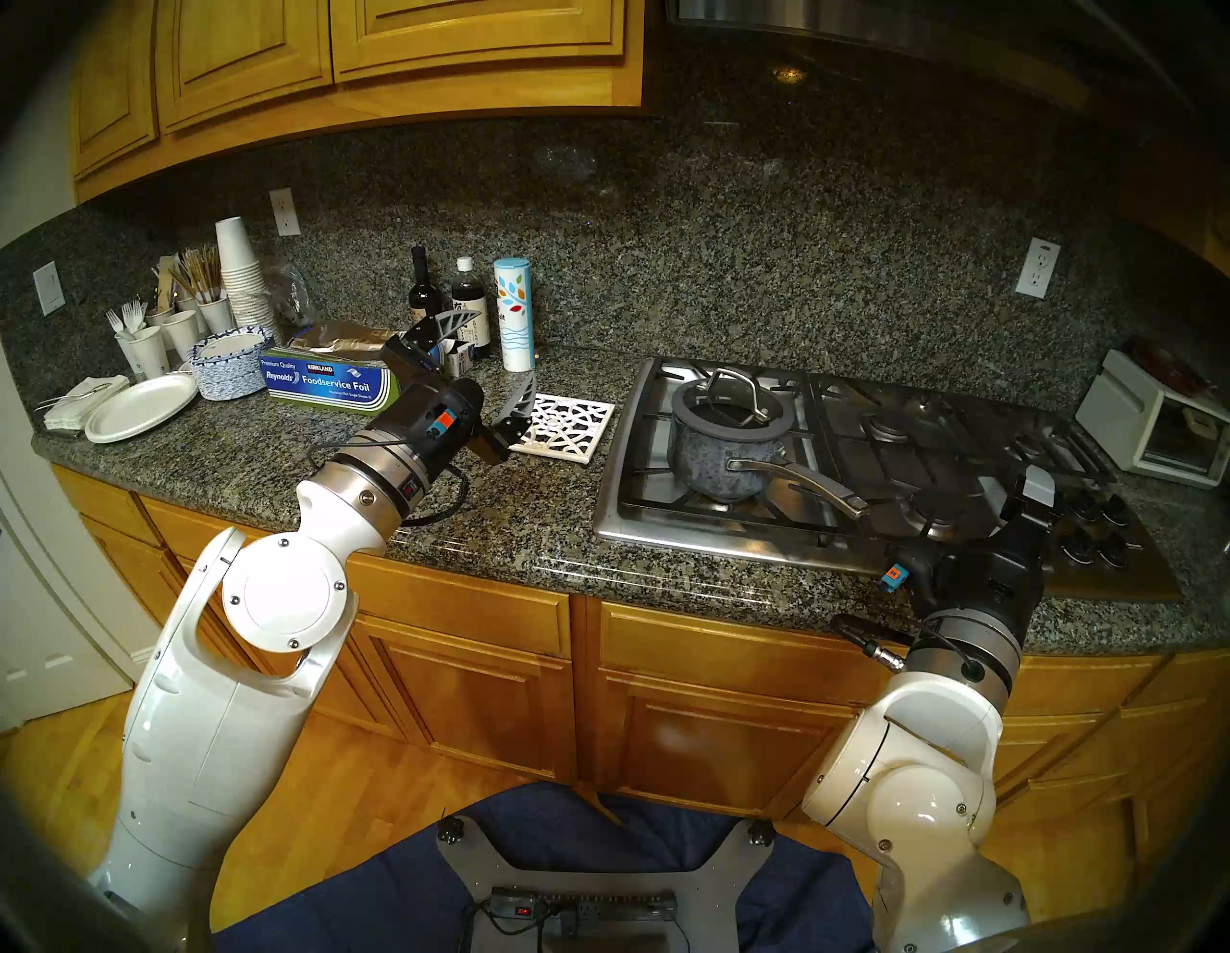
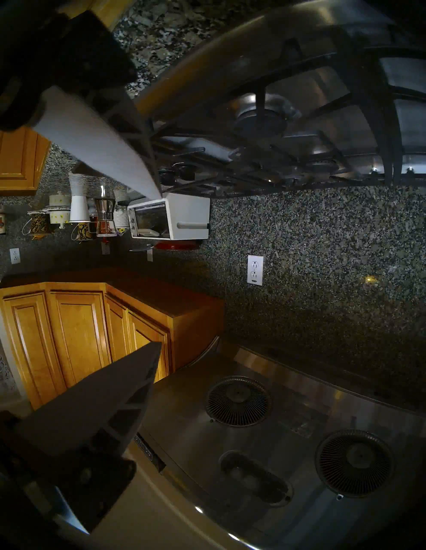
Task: Pick up the pot, put it on the stove, take off the pot lid
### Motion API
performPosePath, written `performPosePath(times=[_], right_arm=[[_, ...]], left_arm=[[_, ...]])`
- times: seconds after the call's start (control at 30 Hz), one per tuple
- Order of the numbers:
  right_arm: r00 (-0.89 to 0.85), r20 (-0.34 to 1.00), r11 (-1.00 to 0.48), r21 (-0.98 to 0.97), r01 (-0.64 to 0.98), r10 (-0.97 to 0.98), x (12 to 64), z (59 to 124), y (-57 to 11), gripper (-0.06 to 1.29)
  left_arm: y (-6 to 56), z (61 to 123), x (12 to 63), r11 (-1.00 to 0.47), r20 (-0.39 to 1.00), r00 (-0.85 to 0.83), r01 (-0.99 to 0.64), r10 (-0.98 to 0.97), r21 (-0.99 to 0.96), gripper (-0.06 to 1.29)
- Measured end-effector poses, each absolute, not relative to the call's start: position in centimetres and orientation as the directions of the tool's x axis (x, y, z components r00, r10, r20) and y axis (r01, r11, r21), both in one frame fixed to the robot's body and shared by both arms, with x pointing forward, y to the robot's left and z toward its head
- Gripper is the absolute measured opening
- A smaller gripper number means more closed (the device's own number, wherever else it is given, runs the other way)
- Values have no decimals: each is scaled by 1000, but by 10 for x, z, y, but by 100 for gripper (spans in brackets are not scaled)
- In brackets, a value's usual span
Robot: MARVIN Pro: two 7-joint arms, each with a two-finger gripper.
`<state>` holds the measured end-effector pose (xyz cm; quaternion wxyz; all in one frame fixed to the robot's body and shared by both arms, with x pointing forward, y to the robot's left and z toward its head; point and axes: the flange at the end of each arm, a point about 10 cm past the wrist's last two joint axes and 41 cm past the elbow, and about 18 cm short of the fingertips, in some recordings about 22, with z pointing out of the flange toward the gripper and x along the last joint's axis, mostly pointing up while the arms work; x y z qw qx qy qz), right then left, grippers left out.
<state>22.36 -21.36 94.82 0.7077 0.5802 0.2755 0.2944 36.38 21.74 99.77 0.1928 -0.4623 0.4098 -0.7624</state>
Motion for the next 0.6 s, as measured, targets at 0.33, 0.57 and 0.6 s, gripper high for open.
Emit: performPosePath(times=[0.33,0.57,0.6], right_arm=[[673,-55,157,983,-92,738,222,947,-214,124],[671,-59,161,983,-90,739,222,946,-214,124],[671,-60,161,983,-90,739,222,946,-214,124]], left_arm=[[225,995,378,-457,422,-546,-78,-724,-886,123],[226,995,385,-388,351,-583,-66,-732,-919,123],[226,996,385,-380,341,-589,-62,-733,-923,123]])
